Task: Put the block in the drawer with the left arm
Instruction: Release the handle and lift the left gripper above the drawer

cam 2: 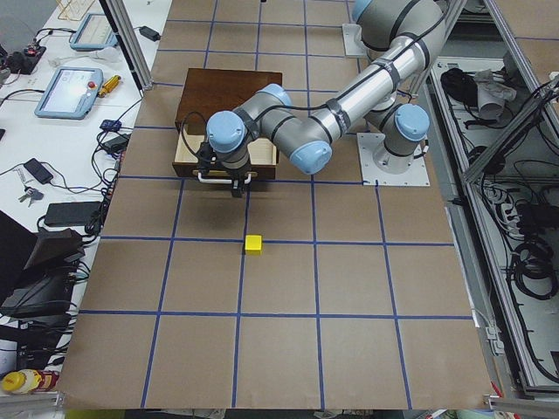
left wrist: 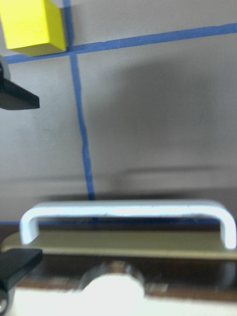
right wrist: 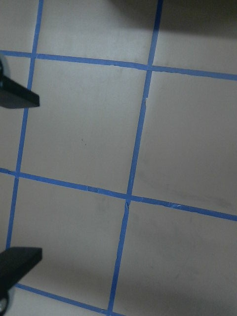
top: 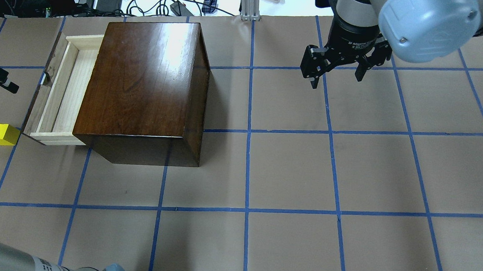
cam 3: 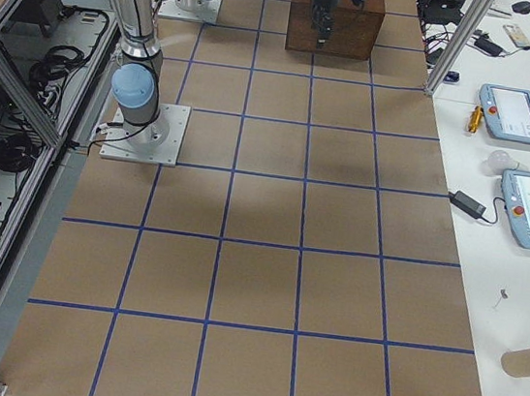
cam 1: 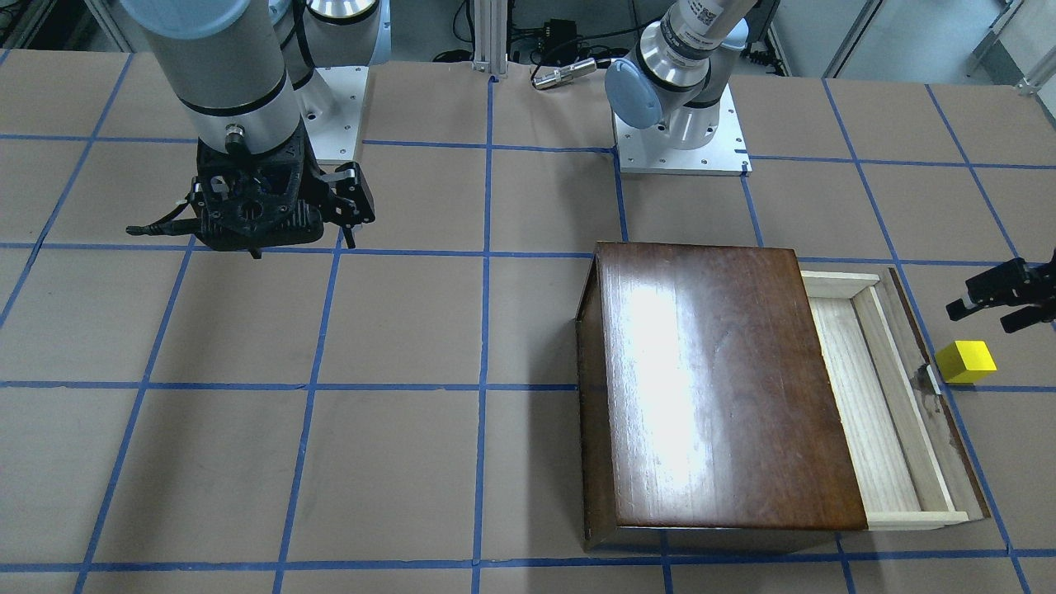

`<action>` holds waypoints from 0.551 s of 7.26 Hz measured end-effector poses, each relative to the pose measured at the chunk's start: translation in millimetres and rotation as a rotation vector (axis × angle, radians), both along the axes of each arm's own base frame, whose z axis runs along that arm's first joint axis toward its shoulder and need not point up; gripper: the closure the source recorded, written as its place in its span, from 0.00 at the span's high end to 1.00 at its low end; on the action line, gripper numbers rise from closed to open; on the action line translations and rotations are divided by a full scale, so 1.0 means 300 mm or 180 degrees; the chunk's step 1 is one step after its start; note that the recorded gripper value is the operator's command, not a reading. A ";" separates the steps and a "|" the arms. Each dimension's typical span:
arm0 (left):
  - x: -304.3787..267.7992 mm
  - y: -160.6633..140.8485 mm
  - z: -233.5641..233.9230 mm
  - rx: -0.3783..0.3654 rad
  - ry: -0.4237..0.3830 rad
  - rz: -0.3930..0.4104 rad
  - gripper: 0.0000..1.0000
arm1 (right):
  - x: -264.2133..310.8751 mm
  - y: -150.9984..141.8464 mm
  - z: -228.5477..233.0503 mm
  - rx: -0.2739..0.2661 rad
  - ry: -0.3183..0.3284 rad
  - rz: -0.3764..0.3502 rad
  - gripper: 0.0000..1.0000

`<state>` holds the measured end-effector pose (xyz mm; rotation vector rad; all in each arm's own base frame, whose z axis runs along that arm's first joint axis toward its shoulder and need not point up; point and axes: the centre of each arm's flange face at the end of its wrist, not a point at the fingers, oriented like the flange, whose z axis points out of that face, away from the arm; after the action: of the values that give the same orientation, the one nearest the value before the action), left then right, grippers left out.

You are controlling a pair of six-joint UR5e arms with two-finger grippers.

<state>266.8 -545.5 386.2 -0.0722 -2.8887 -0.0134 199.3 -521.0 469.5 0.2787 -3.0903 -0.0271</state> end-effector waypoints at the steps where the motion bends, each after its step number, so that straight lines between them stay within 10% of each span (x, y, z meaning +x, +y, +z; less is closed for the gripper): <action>1: -0.036 0.046 0.084 0.0017 -0.0042 -0.0009 1.00 | 0.000 0.000 0.000 0.0000 -0.0001 -0.0001 1.00; 4: -0.143 0.180 0.297 0.0064 -0.0252 0.0018 1.00 | 0.000 0.000 0.000 0.0000 0.0000 -0.0001 1.00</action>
<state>224.1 -491.6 475.4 -0.0613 -2.9672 -0.0453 199.3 -521.1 469.4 0.2780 -3.0903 -0.0273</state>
